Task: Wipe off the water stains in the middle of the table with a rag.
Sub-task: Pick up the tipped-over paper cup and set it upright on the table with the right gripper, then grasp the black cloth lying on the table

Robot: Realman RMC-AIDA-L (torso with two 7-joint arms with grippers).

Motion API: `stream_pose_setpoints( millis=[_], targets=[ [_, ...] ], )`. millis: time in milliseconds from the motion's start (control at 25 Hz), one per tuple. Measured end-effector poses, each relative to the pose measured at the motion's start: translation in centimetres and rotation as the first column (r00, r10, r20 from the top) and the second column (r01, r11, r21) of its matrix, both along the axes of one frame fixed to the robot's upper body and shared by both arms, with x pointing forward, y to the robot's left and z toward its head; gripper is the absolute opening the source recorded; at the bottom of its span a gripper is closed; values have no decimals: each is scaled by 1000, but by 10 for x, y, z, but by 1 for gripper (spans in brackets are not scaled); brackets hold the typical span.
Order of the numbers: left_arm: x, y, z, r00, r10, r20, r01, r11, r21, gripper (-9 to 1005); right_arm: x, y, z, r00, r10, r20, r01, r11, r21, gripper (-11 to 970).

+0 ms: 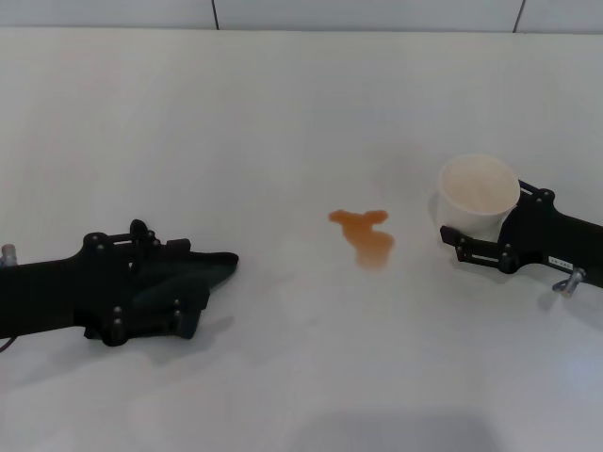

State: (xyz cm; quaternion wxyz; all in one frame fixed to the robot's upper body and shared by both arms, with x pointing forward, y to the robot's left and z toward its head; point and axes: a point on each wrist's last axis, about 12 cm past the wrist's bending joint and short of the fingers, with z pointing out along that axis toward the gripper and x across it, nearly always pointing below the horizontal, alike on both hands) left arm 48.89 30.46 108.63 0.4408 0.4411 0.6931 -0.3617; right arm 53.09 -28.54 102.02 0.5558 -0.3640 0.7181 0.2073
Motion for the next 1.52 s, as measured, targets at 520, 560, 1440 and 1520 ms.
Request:
stream_pose_setpoints(
  millis=[520,560,1440,1520],
  targets=[
    [-1,0,-1,1000,5,-2,-5,1000,-6,645,-8,-21,2,999,-42,1,42,999,-11,859],
    [-1,0,-1,1000,6,-2,-6,1000,-6,645,-9,-23,2,999,-44,2,44,999,-12,859],
    [-1,18,22,988,69,-137,-51,990,134,645,-31,-64,54,989,23,-146,-32,998,-61,854],
    [2,18,28,983,78,-168,-46,981,187,646,-26,-60,66,988,55,-146,-66,995,-70,851]
  ],
)
